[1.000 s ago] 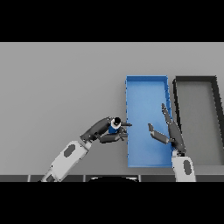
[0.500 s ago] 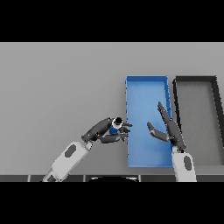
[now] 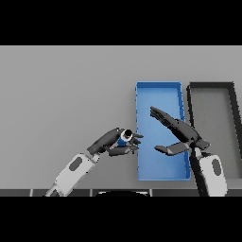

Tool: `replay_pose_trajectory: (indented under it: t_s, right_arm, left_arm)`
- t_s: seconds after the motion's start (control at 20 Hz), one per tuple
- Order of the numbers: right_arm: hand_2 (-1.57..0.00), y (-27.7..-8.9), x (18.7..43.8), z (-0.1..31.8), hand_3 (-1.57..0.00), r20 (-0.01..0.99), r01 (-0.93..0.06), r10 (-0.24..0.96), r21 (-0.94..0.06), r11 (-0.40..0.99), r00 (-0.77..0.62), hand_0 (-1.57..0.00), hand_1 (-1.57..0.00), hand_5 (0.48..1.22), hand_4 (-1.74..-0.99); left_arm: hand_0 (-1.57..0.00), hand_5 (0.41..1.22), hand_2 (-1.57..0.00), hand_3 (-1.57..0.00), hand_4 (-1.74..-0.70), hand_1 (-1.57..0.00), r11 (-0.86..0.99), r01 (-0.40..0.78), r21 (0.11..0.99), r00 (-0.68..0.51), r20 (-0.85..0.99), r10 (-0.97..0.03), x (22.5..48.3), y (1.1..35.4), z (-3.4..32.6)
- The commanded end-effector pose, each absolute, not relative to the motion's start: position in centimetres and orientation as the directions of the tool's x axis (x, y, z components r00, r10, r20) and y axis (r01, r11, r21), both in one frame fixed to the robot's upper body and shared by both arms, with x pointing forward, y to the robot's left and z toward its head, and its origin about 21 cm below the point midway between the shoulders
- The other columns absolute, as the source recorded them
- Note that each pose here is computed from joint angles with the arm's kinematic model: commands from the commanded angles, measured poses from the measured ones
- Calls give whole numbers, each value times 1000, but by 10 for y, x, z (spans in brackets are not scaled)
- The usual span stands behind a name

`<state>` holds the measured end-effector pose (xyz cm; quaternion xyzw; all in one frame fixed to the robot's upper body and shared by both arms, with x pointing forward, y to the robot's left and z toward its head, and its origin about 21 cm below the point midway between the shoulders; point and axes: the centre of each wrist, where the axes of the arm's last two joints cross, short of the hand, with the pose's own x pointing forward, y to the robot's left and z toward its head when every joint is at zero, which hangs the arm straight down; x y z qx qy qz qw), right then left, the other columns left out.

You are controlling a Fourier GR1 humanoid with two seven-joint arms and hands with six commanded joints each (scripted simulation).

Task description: Pick up the blue pipe and place it into the blue bin.

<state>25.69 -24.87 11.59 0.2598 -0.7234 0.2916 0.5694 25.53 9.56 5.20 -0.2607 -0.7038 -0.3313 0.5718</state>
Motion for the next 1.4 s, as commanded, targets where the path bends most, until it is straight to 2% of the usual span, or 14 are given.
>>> replay_pose_trajectory:
  t_s: [0.0,0.15,0.4,0.65,0.75,0.9,0.95,1.0,1.05,1.1,1.15,1.25,1.3,1.35]
  right_arm:
    - [1,-244,259,122,1,974,-738,-47,-137,661,-223,1,1,504,-1337]
    - [1,-227,265,147,1,967,-798,-31,-190,572,-253,1,1,490,-1335]
    - [1,-192,272,163,1,951,-852,-16,-268,449,-308,1,1,497,-1307]
    - [1,-160,284,167,1,942,-873,18,-317,369,-335,1,1,522,-1243]
    - [1,-143,289,169,1,946,-883,26,-312,350,-324,1,1,509,-1218]
    - [-9,-130,295,168,1,950,-898,33,-305,316,-311,1,1,498,-1210]
    - [-54,-128,297,169,-26,950,-903,24,-304,305,-312,-17,-34,493,-1236]
    - [-160,-120,299,170,-116,948,-906,32,-312,287,-316,-107,-140,483,-1291]
    - [-308,-113,300,173,-252,945,-905,35,-322,277,-326,-264,-299,477,-1348]
    - [-492,-111,298,177,-516,941,-908,27,-331,258,-336,-475,-487,477,-1365]
    - [-708,-108,298,178,-659,940,-911,2,-330,248,-340,-694,-704,486,-1433]
    - [-1019,-104,299,178,-880,948,-922,-27,-303,243,-318,-1010,-1016,570,-1527]
    - [-1129,-103,300,178,-1018,955,-930,-29,-279,240,-294,-1122,-1127,638,-1498]
    - [-1218,-99,300,176,-1128,958,-933,-46,-264,245,-283,-1212,-1216,755,-1474]
  left_arm:
    - [-1571,1221,-1571,-1442,-1731,-1571,647,741,180,-212,977,-29,257,97,50]
    - [-1571,1221,-1571,-1440,-1730,-1571,643,743,187,-222,975,-28,257,97,52]
    - [-1571,1221,-1571,-1444,-1728,-1571,627,758,181,-225,974,-10,255,98,51]
    - [-1571,1221,-1571,-1529,-1542,-1571,614,769,177,-216,976,-10,262,97,50]
    - [-1571,1221,-1571,-1544,-1510,-1571,609,770,190,-221,975,-24,261,98,51]
    - [-1571,1221,-1571,-1557,-1473,-1571,622,759,193,-224,974,-29,264,100,50]
    - [-1571,1221,-1571,-1560,-1525,-1571,621,762,183,-212,977,-28,261,102,51]
    - [-1571,1221,-1571,-1284,-1568,-1571,614,766,189,-221,975,-25,264,98,52]
    - [-1571,1221,-1571,-1190,-1603,-1571,616,754,230,-229,970,-83,264,98,53]
    - [-1571,1221,-1571,-1119,-1630,-1527,601,748,282,-257,958,-129,262,100,53]
    - [-1571,1221,-1571,-1121,-1647,-1536,618,734,283,-258,957,-131,258,100,54]
    - [-1571,1221,-1571,-1283,-1680,-1548,621,738,265,-266,960,-94,260,99,52]
    - [-1571,1221,-1571,-1340,-1692,-1553,618,747,246,-269,961,-58,262,99,52]
    - [-1571,1221,-1571,-1386,-1702,-1557,626,749,216,-255,967,-29,261,98,52]
